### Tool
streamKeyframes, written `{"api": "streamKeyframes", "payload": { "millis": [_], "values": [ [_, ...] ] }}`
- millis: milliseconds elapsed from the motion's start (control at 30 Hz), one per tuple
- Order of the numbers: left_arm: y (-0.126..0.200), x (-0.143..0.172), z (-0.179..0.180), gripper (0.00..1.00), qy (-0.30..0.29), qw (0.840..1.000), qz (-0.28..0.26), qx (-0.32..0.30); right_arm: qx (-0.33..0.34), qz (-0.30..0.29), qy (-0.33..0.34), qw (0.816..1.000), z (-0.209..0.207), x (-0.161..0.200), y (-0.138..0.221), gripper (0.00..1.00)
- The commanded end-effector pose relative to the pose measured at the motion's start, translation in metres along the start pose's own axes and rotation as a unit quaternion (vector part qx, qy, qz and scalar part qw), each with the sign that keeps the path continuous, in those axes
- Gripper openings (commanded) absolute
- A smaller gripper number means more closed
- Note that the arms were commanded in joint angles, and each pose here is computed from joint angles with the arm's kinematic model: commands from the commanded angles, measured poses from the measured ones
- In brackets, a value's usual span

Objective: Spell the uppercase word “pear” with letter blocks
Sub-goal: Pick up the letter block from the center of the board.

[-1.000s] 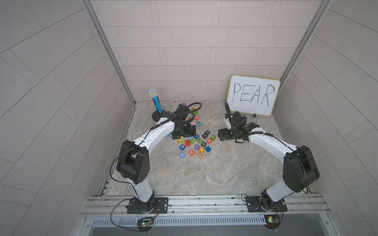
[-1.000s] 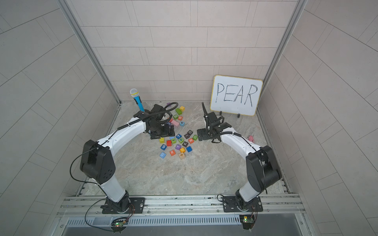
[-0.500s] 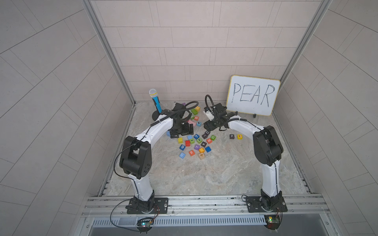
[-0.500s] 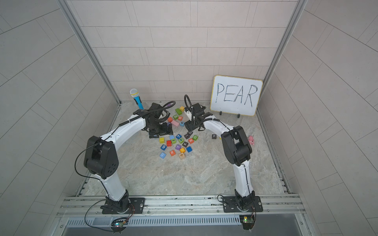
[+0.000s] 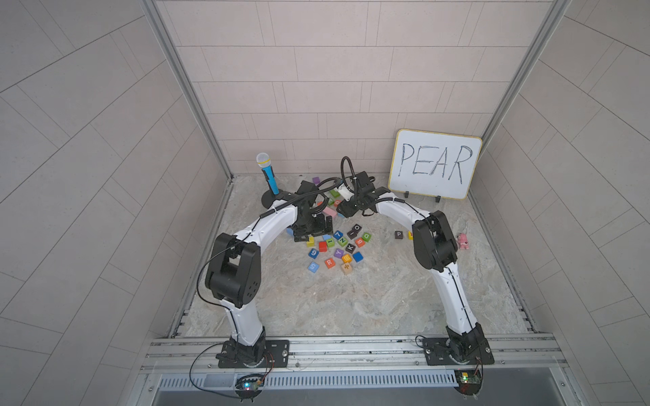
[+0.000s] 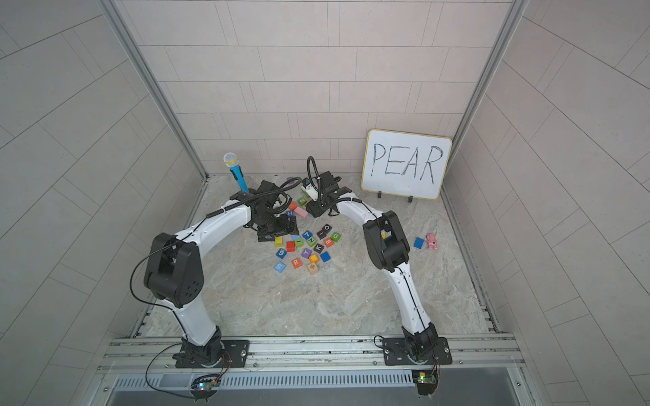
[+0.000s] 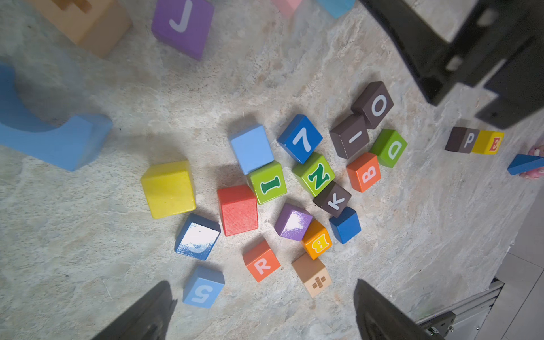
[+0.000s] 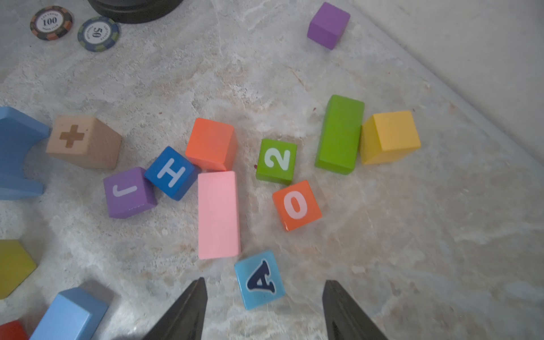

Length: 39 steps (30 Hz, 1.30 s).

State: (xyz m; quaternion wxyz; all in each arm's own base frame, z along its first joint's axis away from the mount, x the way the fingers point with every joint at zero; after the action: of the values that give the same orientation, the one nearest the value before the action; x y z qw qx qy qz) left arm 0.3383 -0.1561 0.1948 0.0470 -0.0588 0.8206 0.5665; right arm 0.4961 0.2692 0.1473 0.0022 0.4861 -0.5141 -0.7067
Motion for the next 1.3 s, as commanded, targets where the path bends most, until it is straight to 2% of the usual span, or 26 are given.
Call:
{"api": "streamKeyframes", "payload": {
  "millis": [0, 800, 1267],
  "values": [
    [0.002, 0.003, 0.002, 1.00, 0.005, 1.000, 0.000, 0.002, -0.016, 0.028, 0.012, 0.999, 0.006, 0.007, -0.010, 0.63],
    [0.004, 0.007, 0.006, 1.00, 0.010, 1.000, -0.007, 0.003, -0.003, 0.077, 0.007, 0.997, 0.002, 0.020, -0.026, 0.43],
    [0.002, 0.009, 0.009, 1.00, 0.013, 1.000, -0.005, 0.002, -0.005, 0.089, -0.004, 0.996, 0.003, 0.020, -0.034, 0.40]
  ]
}}
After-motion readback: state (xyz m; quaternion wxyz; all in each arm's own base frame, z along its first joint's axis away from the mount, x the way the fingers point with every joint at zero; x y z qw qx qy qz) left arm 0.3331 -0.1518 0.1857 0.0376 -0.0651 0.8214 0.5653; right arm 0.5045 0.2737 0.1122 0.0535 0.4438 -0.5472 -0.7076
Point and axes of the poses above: each gripper's point midway between its finger pads, its own y axis back along the fingers, its own z axis along the line the jaws close on, x = y × z, the point moved 9 cm from there along y, back along the fingers, and after that the axes turned 3 degrees about -y, right-handed, at the moved point
